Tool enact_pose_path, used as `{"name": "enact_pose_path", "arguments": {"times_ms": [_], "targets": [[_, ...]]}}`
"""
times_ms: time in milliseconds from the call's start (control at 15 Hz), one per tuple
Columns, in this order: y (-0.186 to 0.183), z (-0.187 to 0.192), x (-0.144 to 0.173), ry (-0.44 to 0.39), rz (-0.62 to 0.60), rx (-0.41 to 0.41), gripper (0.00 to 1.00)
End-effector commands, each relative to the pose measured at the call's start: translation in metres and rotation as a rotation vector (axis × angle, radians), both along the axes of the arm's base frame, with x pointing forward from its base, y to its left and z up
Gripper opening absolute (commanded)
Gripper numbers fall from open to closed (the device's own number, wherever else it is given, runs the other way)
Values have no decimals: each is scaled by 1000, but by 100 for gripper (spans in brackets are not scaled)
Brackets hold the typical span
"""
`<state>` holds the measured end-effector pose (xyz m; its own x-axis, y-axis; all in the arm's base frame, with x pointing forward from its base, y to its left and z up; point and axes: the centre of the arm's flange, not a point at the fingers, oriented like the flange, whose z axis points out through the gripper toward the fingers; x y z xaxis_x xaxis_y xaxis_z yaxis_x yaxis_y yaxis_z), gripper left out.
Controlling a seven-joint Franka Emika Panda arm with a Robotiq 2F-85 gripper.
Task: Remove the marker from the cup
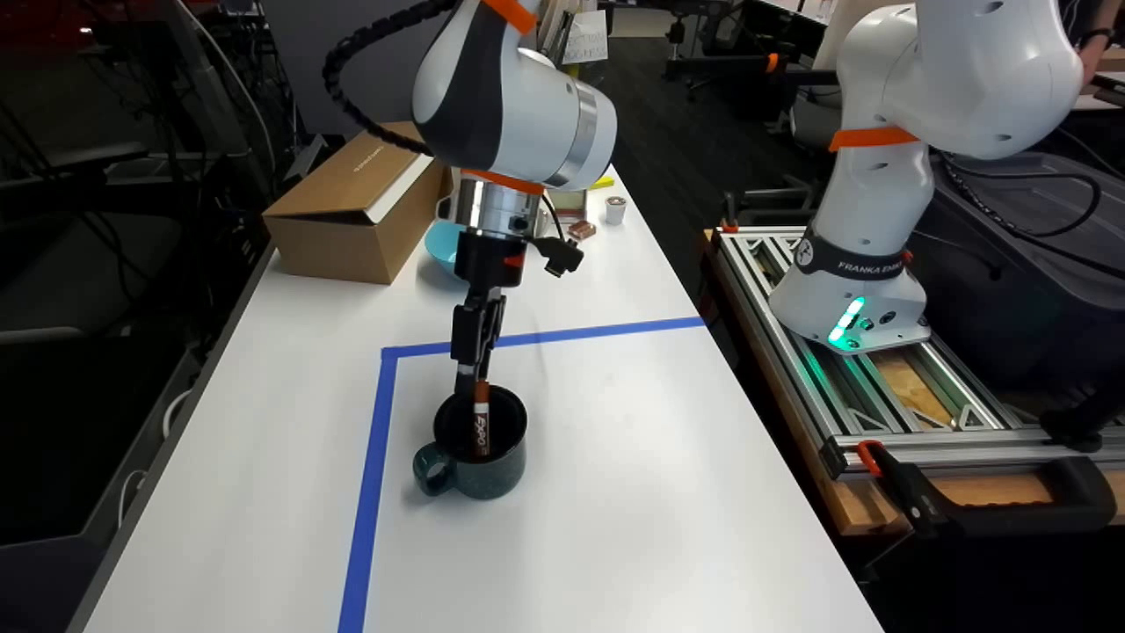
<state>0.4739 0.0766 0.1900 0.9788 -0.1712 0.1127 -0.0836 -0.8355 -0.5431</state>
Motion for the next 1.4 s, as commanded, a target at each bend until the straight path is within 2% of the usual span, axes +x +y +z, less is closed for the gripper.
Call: {"name": "enact_pose_path", "arguments": {"times_ms": [0, 67, 200, 467, 533, 600, 667, 733, 800, 1000, 1200, 1333], "targets": [[6, -1, 2, -28, -10, 2, 53], [7, -1, 2, -28, -10, 3, 58], [8, -2, 2, -27, -9, 3, 62], [10, -3, 0, -24, -5, 3, 50], [11, -4, 0, -24, -4, 2, 39], [11, -4, 0, -24, -5, 1, 34], [11, -4, 0, -25, -4, 0, 41], [11, -4, 0, -27, -6, -2, 35], [11, -4, -1, -27, -6, -3, 43], [12, -2, -2, -33, -2, -2, 48], [13, -2, -5, -36, 0, -4, 43], [14, 0, -6, -42, 2, -5, 45]]}}
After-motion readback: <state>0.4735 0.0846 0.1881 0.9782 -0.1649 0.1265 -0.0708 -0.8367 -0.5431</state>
